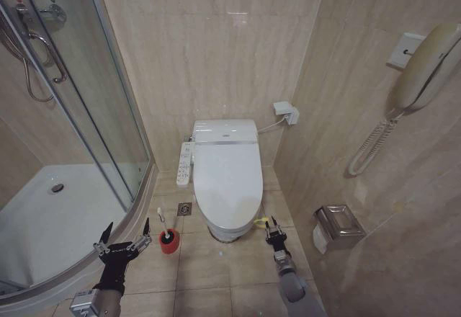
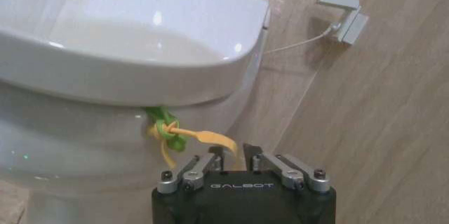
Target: Open the toilet lid, clean the toilet bowl with a toilet brush, close the toilet lid, and flush.
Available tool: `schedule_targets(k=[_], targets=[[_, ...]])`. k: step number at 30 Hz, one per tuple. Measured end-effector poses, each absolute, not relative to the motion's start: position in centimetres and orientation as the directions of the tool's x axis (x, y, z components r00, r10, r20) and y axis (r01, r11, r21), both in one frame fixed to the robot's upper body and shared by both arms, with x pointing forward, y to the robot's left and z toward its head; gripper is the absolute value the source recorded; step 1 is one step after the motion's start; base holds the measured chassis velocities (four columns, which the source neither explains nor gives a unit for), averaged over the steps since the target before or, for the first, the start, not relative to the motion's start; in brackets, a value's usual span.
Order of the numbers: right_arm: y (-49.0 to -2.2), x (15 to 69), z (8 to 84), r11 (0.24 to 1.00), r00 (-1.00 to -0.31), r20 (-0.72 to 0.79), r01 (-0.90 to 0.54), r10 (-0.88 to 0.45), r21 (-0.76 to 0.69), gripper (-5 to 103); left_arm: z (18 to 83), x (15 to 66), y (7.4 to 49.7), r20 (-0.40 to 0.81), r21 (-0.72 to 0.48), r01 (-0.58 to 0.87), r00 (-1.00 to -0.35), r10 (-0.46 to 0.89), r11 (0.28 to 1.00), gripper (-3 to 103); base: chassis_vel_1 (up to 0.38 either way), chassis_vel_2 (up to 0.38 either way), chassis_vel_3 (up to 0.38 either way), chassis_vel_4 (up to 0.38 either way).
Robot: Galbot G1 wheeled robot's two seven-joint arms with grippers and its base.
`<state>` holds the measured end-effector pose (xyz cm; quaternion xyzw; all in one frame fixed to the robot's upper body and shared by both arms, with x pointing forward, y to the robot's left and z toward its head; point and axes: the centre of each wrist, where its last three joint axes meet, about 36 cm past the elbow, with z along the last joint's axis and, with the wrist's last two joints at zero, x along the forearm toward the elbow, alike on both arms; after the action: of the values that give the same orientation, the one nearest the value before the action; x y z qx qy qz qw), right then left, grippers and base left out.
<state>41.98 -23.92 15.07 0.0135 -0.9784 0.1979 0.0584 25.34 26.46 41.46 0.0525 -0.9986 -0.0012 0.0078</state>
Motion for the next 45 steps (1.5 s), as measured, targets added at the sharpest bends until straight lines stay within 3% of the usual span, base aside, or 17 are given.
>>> schedule_targets(k=[4, 5, 30, 45], targets=[[-24.0, 41.9, 15.6, 0.924, -0.994, 0.107, -0.047, -0.007, -0.381, 27, 41.5, 25.3, 26.5, 0.015, 0.003, -0.105, -0.994, -0.105, 0.994, 100, 0.000, 0.000, 0.000, 0.000], [-24.0, 41.8, 15.6, 0.924, -0.994, 0.105, -0.048, -0.009, -0.379, 2, 41.5, 25.3, 26.5, 0.015, 0.003, -0.105, -0.994, -0.105, 0.994, 100, 0.000, 0.000, 0.000, 0.000], [-25.2, 42.3, 22.0, 0.951, -0.999, -0.005, 0.051, 0.052, -0.306, 0, 41.5, 25.3, 26.5, 0.015, 0.003, -0.105, -0.994, -0.105, 0.994, 100, 0.000, 0.000, 0.000, 0.000], [-26.4, 44.2, 30.3, 0.947, -0.980, -0.178, 0.142, 0.093, -0.288, 0, 41.5, 25.3, 26.5, 0.015, 0.003, -0.105, -0.994, -0.105, 0.994, 100, 0.000, 0.000, 0.000, 0.000]])
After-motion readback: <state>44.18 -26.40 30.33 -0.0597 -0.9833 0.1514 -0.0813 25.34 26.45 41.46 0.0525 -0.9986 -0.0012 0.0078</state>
